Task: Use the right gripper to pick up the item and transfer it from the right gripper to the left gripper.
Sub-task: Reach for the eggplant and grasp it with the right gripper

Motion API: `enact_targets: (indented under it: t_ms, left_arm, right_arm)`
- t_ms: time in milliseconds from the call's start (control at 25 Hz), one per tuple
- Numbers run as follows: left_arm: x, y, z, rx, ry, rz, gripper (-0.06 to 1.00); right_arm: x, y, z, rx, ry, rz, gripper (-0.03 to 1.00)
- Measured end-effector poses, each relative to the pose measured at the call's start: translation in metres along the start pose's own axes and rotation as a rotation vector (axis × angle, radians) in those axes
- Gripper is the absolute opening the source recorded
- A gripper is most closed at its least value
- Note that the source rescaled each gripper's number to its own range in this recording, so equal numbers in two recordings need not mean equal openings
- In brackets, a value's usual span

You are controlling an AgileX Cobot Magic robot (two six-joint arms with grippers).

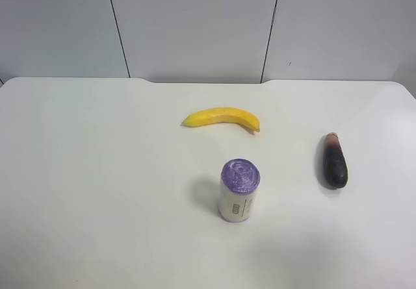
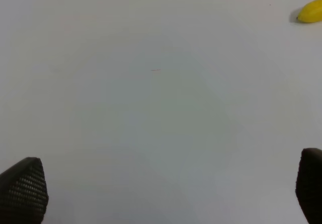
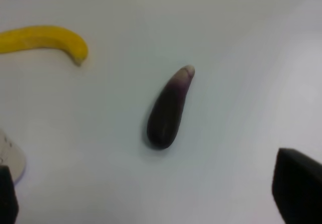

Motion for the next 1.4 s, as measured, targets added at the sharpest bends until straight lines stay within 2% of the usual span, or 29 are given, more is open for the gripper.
enact_targets:
  t_ms: [1200,1400]
  left_arm:
    - [0.0000,0.0000,0.0000,0.000,0.000,0.000,1.00]
    - [0.0000,0.0000,0.0000,0.000,0.000,0.000,1.00]
  right_arm:
    - [0.0000,0.0000,0.0001,0.000,-0.002,0.000,1.00]
    - [-0.0008,0.0001,0.0040,-0.024,-0.016,-0.004,1.00]
Point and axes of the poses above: a point on each arm's last joint axis where the gripper is mounted, y pointing back along that axis away from the gripper, z along the wrist's bending axis when the last joint is at zero, x = y × z, the point moved 8 cm from there along -y, pointing out along that axis toward the gripper, and after that the axes turned 6 degrees about y, right-handed, at the moved point
